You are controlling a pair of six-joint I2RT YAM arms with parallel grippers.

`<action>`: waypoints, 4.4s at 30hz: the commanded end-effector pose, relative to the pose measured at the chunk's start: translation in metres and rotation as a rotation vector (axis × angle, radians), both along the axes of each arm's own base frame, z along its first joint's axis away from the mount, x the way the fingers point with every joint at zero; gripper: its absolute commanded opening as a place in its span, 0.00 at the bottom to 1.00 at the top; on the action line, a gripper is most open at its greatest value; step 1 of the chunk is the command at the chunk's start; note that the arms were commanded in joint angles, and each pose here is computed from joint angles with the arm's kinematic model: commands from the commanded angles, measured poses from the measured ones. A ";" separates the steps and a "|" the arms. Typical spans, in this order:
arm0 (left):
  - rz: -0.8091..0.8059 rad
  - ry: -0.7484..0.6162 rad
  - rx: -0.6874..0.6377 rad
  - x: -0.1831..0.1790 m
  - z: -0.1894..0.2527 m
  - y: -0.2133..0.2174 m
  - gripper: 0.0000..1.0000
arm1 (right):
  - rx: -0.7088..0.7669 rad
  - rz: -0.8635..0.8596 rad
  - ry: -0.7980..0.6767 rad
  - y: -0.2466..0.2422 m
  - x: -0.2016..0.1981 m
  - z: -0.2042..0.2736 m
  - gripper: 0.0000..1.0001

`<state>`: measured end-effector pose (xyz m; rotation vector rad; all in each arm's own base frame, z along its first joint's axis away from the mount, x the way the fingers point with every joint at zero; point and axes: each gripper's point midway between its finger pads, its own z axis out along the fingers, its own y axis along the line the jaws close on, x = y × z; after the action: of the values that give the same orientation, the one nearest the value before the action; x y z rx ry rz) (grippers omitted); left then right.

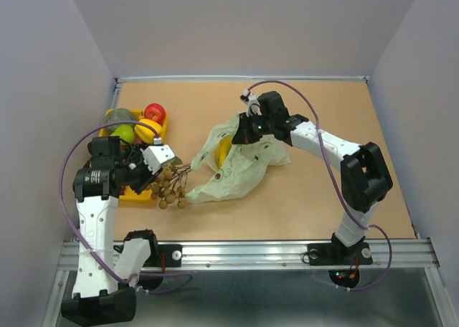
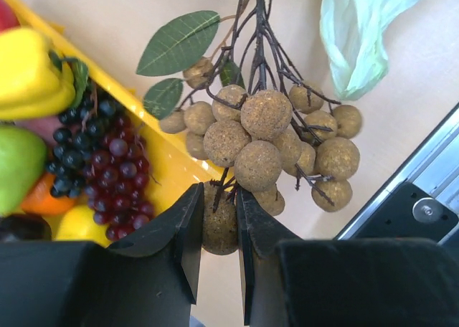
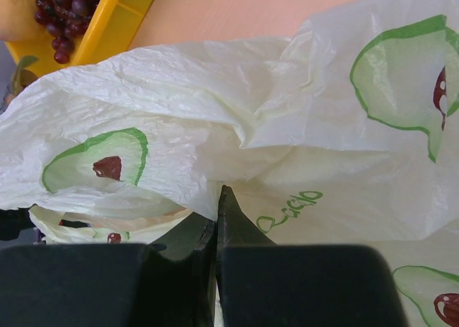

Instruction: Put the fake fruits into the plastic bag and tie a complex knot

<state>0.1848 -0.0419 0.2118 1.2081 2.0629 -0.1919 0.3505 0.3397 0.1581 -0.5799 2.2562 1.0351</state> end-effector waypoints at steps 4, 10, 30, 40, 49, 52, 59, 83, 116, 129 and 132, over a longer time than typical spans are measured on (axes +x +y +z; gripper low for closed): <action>0.227 -0.095 0.112 0.015 0.003 0.036 0.00 | 0.037 0.020 -0.101 0.003 0.004 0.033 0.01; 0.207 -0.016 0.182 0.003 -0.018 0.045 0.00 | 0.029 0.016 -0.094 0.001 0.003 0.027 0.00; -0.107 0.050 -0.136 0.019 0.010 -0.044 0.00 | 0.072 0.071 -0.013 0.013 -0.007 0.020 0.01; -0.025 0.045 -0.294 0.059 0.021 -0.093 0.00 | 0.100 0.112 0.004 0.022 -0.009 0.022 0.00; 0.225 -0.068 -0.296 0.115 0.031 -0.076 0.00 | 0.130 0.280 -0.062 0.013 -0.046 0.031 0.00; 0.248 -0.063 -0.297 0.123 0.031 -0.076 0.00 | 0.147 0.301 -0.066 0.015 -0.048 0.037 0.00; 0.199 -0.013 -0.287 0.120 0.023 -0.093 0.00 | 0.186 0.321 -0.083 0.023 -0.043 0.056 0.00; 0.118 0.000 -0.238 0.107 0.018 -0.097 0.00 | 0.155 0.251 -0.062 0.021 -0.034 0.050 0.00; 0.149 0.171 -0.722 0.139 -0.016 -0.217 0.18 | 0.248 0.319 -0.048 -0.008 -0.057 0.076 0.00; -0.131 0.104 -0.396 0.078 0.000 -0.173 0.99 | 0.108 0.158 0.076 -0.033 -0.066 0.004 0.00; -0.181 0.072 -0.431 0.056 0.030 -0.158 0.99 | 0.081 0.132 0.087 -0.036 -0.065 -0.009 0.00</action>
<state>0.2668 -0.2185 0.1910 1.0072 2.0022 -0.7582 0.2787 0.3044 0.1420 -0.6737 2.3159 1.2892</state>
